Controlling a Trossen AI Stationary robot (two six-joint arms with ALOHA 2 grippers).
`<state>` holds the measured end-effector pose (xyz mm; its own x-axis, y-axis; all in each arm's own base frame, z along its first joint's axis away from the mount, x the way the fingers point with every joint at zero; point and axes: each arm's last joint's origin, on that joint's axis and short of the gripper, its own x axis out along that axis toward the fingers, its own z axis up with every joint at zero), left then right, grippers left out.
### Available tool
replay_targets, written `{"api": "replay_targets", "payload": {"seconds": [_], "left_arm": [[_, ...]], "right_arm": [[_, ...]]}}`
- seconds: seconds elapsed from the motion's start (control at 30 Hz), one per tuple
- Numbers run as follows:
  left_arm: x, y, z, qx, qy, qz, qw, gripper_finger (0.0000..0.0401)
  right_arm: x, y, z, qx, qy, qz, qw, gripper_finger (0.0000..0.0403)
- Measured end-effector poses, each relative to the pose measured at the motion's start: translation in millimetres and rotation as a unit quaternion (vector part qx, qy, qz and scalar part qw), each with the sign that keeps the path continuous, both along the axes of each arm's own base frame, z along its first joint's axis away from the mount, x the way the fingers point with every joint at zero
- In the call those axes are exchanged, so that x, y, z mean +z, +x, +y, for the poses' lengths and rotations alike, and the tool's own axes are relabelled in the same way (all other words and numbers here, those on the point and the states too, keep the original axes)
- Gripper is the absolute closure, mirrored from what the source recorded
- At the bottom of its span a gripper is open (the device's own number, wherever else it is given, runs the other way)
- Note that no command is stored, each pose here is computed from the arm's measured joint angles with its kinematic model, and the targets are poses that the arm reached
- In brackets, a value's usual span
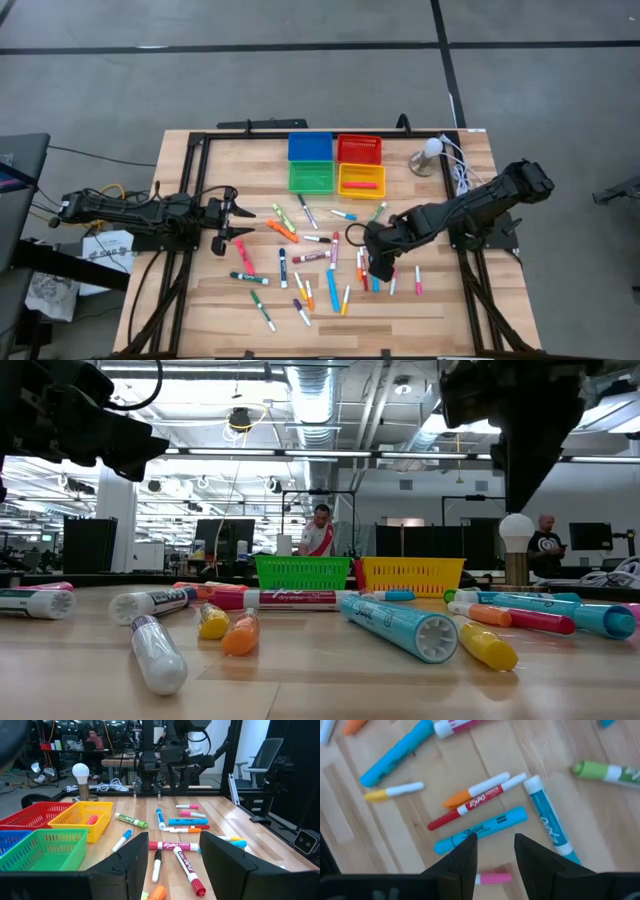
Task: Pick & Place Markers
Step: Put the right large blue highlighter pen into the yellow bin
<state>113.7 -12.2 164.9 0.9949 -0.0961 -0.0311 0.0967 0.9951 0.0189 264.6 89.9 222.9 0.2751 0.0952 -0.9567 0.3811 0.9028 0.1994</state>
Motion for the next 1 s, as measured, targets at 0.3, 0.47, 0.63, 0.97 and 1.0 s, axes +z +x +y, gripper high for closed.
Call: {"api": "replay_targets", "payload": {"seconds": [0.3, 0.47, 0.63, 0.97, 1.0], "left_arm": [[0, 0, 0, 0.000, 0.000, 0.000, 1.000, 0.0223], [0, 0, 0, 0.000, 0.000, 0.000, 1.000, 0.0223], [0, 0, 0, 0.000, 0.000, 0.000, 1.000, 0.0223], [0, 0, 0, 0.000, 0.000, 0.002, 1.000, 0.0223], [-1, 0, 0, 0.000, 0.000, 0.003, 1.000, 0.0223]], "right_arm": [[0, -5, 13, -0.084, 0.042, 0.018, 0.995, 0.0206], [-2, -7, 21, -0.155, 0.064, 0.031, 0.985, 0.0169], [-14, -4, 29, -0.220, 0.073, 0.055, 0.971, 0.0159], [-28, 12, 24, -0.308, 0.086, 0.045, 0.946, 0.0158], [-28, 14, 23, -0.311, 0.086, 0.041, 0.946, 0.0158]]}}
